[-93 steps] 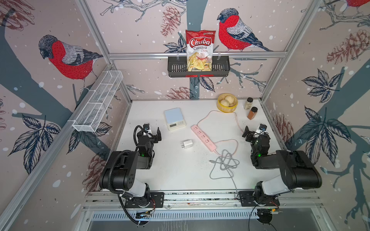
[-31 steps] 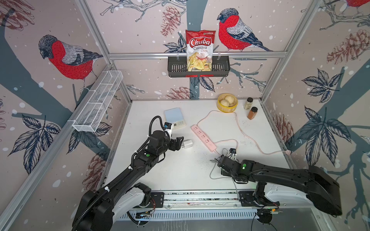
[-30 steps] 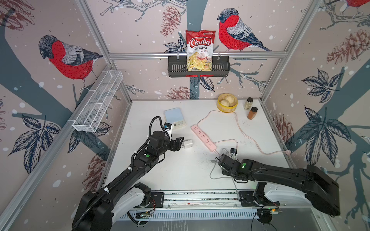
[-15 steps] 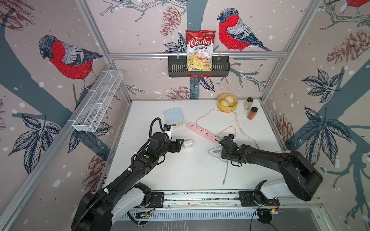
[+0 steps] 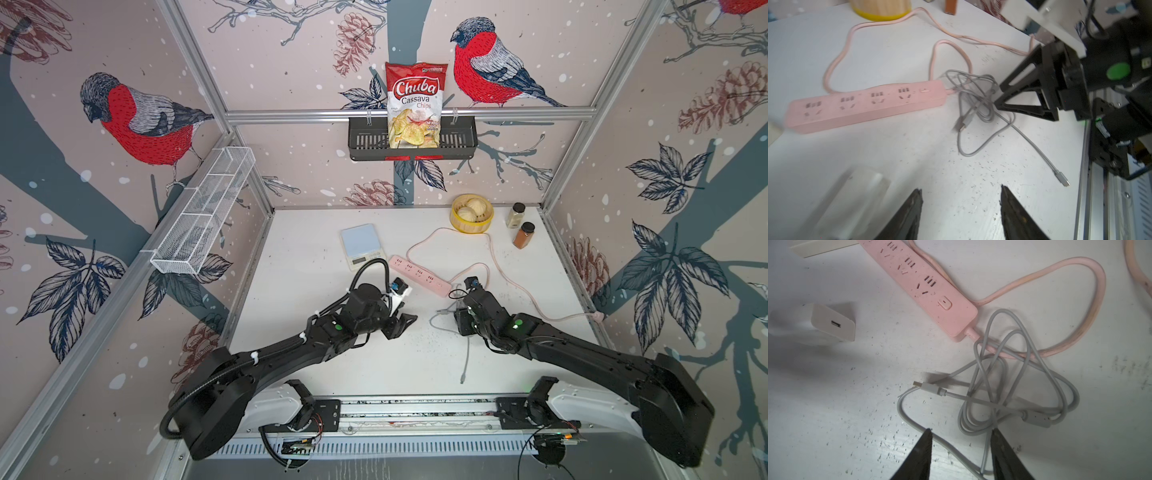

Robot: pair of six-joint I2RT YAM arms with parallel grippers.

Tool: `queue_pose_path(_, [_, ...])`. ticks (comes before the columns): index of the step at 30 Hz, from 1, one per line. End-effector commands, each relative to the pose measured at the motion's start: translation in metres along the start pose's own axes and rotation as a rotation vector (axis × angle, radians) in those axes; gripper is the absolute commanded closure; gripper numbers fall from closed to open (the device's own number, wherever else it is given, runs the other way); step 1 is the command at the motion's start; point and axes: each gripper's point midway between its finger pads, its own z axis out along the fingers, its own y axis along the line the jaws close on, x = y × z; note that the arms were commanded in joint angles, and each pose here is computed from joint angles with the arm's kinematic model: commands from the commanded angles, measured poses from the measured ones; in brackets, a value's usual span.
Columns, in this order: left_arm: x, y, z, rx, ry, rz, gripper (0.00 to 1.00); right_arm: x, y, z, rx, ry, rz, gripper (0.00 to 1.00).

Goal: Charge the electronic scale
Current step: Pick up the charging cable from the center of the board.

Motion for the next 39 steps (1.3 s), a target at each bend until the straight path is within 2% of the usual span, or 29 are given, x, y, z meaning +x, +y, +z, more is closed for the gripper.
queue_pose_path(1, [-0.026, -0.002, 0.015, -0.002, -0.119, 0.155, 0.37, -0.011, 0.002, -0.009, -0.113, -0.049, 0.048, 0.53])
queue_pose_path(3, [-0.029, -0.001, 0.027, 0.011, -0.111, 0.184, 0.34, -0.017, -0.004, -0.016, -0.156, -0.093, 0.098, 0.53])
queue_pose_path(6, [-0.023, 0.009, 0.058, 0.008, -0.031, 0.196, 0.34, -0.024, -0.012, -0.025, -0.180, -0.156, 0.113, 0.53])
queue_pose_path(10, [-0.012, 0.018, 0.097, 0.019, 0.036, 0.153, 0.43, -0.032, -0.015, -0.037, -0.184, -0.223, 0.092, 0.51])
queue_pose_path(14, [-0.010, 0.020, 0.112, 0.030, 0.010, 0.140, 0.43, -0.033, -0.013, -0.040, -0.203, -0.255, 0.088, 0.51])
queue_pose_path(21, [0.003, 0.017, 0.132, 0.109, 0.053, 0.137, 0.45, -0.027, -0.004, -0.039, -0.253, -0.235, 0.065, 0.52])
queue_pose_path(26, [0.007, 0.022, 0.138, 0.166, 0.063, 0.087, 0.58, -0.028, -0.004, -0.042, -0.257, -0.241, 0.064, 0.52])
queue_pose_path(31, [0.003, 0.020, 0.132, 0.204, 0.054, 0.084, 0.89, -0.033, -0.004, -0.048, -0.259, -0.269, 0.063, 0.52])
queue_pose_path(33, [-0.002, 0.018, 0.125, 0.207, 0.051, 0.098, 0.98, -0.038, -0.003, -0.052, -0.261, -0.290, 0.055, 0.52])
queue_pose_path(39, [-0.025, 0.011, 0.092, 0.199, 0.062, 0.166, 1.00, -0.057, 0.003, -0.069, -0.275, -0.349, -0.019, 0.50])
